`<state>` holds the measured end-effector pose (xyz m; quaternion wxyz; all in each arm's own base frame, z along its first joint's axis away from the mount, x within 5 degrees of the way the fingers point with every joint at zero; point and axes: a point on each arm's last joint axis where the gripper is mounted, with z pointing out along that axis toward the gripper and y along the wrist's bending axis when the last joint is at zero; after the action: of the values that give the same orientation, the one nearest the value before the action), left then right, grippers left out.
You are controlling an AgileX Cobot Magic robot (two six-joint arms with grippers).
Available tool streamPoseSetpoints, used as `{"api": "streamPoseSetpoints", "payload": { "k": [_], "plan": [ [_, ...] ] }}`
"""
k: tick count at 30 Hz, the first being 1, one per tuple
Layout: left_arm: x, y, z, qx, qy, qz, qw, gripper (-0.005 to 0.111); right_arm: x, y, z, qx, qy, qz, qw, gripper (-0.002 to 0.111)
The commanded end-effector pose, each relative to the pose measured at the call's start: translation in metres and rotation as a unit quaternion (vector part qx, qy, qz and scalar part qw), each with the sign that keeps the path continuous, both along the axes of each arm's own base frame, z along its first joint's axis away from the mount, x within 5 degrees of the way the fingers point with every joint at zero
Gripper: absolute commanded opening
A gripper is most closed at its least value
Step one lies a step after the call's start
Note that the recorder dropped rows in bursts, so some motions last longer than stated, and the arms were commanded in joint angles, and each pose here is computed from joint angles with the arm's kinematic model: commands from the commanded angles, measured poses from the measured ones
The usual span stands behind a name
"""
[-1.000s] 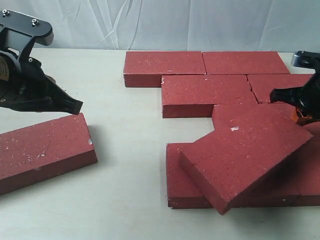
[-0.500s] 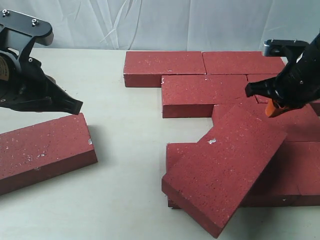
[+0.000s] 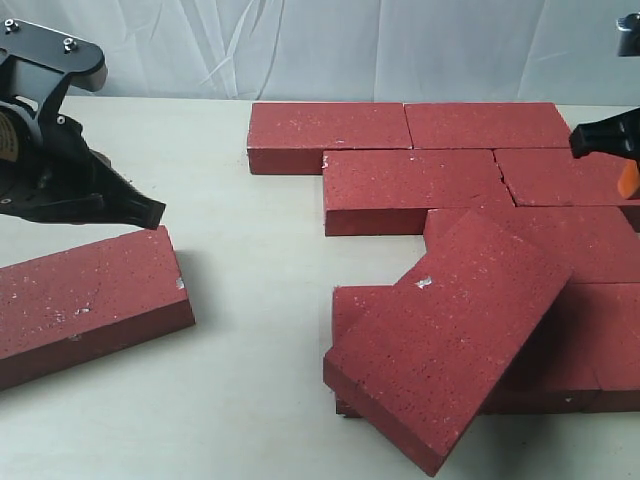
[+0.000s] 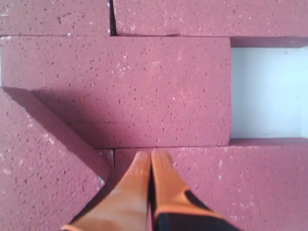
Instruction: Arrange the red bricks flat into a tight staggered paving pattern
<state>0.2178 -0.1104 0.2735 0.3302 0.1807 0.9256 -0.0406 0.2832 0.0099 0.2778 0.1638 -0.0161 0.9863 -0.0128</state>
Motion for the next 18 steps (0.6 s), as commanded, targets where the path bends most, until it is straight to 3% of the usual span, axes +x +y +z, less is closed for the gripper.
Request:
{"api": "streamPoseSetpoints", "payload": {
  "k": [1,18],
  "plan": [
    [-0.002,0.000,0.000,-0.004,-0.001,0.000,1.000,0.000,-0.015,-0.003,0.005,-0.004,0.026,-0.006,1.000,-0.001],
    [-0.002,-0.001,0.001,-0.008,-0.003,0.000,1.000,0.000,-0.059,-0.003,-0.033,-0.002,0.129,-0.008,0.992,-0.001]
  ]
}}
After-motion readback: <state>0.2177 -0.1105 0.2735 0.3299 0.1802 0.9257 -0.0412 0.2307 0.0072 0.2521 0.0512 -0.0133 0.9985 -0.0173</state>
